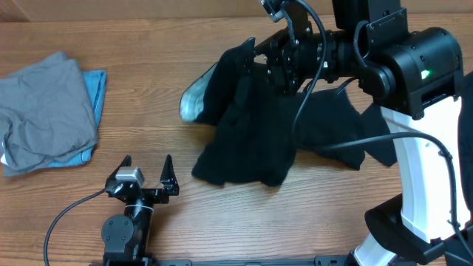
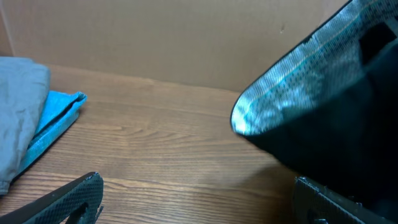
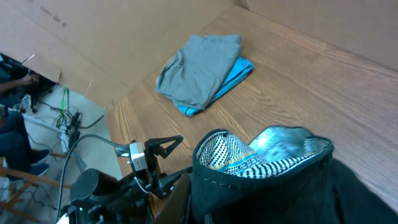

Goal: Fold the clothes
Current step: 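Grasp the left end of the pants waistband with the left gripper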

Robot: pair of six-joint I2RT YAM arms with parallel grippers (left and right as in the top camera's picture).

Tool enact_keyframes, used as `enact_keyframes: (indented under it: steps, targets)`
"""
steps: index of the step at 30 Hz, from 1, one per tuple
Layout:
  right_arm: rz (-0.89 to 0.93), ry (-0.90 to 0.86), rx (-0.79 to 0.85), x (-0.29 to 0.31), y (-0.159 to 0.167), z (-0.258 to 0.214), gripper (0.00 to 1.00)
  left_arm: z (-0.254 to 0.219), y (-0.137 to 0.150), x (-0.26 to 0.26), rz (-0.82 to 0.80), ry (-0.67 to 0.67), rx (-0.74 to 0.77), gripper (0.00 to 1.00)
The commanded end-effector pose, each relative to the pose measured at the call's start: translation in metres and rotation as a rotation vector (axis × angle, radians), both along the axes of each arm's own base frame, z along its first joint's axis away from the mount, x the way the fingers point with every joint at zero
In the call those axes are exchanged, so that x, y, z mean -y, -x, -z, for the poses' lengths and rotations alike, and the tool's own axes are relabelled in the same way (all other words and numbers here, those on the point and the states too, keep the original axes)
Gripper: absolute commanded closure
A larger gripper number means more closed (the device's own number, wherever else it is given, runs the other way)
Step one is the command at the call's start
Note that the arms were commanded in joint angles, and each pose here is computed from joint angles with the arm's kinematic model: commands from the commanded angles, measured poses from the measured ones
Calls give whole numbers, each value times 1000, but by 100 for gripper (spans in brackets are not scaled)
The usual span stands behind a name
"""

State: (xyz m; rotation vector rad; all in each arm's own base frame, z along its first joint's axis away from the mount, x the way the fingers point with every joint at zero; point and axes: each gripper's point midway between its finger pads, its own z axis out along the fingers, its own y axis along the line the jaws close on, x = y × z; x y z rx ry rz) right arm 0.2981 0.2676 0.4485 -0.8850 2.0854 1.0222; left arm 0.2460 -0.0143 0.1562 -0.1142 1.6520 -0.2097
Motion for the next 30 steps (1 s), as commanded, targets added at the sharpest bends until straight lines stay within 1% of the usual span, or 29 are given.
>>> enact_keyframes:
  steps: [1,7,9,11,12,15,17,19,22,23,25,26,30]
  targets:
    - [-47,-57,98,6,25,-33,96,0,0,0,-3,5,6,0]
    - [-46,-61,110,13,39,-41,96,-7,1,8,43,17,34,0]
    - [-46,-65,122,15,43,-44,96,-18,5,30,172,24,65,0]
    - [-30,-54,129,18,43,-44,96,-42,20,62,371,43,106,0]
    - [-20,-44,126,19,41,-42,96,-52,26,69,421,53,115,0]
    - [-18,-38,117,20,42,-40,96,-83,42,74,457,57,109,0]
    - [-18,-38,116,20,42,-40,96,-103,53,74,457,29,88,0]
    - [-18,-38,117,20,42,-40,96,-123,62,72,447,-10,38,0]
    - [-34,-50,113,19,46,-42,96,-152,67,69,444,-79,-46,0]
    - [-49,-62,110,17,49,-44,96,-164,67,69,455,-120,-101,0]
    - [-68,-77,108,16,54,-47,96,-175,65,69,473,-162,-185,0]
    - [-74,-83,109,17,56,-48,96,-180,63,70,490,-191,-255,0]
    - [-75,-91,126,20,63,-54,96,-186,50,70,556,-262,-450,0]
